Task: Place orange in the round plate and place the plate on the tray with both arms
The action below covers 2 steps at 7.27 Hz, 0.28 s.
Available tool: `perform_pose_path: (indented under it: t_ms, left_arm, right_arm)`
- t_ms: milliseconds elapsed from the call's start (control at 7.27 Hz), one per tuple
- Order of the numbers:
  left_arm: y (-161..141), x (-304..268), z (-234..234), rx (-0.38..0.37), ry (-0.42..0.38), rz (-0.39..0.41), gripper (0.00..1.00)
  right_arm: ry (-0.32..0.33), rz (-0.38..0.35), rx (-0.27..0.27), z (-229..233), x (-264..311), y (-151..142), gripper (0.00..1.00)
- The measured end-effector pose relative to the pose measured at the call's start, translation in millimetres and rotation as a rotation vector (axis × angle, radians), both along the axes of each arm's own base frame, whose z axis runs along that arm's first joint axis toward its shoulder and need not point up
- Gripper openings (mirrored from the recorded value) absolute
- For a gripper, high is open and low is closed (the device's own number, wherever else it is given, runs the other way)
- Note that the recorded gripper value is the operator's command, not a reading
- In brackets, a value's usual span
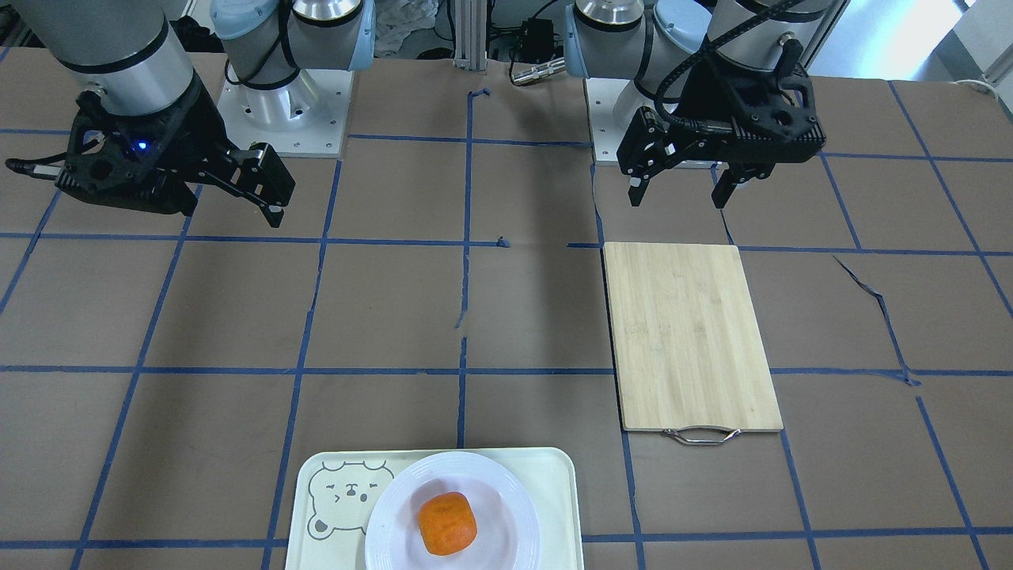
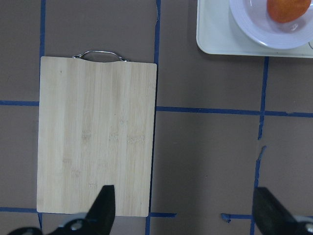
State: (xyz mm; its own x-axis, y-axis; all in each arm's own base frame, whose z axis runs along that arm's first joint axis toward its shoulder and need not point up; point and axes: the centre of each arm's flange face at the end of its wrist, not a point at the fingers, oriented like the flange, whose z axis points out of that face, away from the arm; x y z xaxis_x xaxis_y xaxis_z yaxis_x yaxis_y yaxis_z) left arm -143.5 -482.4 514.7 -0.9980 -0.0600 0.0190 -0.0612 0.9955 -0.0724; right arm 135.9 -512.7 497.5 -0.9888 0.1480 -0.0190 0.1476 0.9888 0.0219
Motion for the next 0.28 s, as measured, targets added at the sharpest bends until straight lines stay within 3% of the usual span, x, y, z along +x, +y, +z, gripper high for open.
perform_pose_path:
  t_ms: [275]
  left_arm:
    - [0.3, 2.1, 1.8, -0.004, -0.022, -0.004, 1.00]
  right_arm:
    - [-0.007, 0.002, -0.009, 5.0, 0.6, 2.9, 1.00]
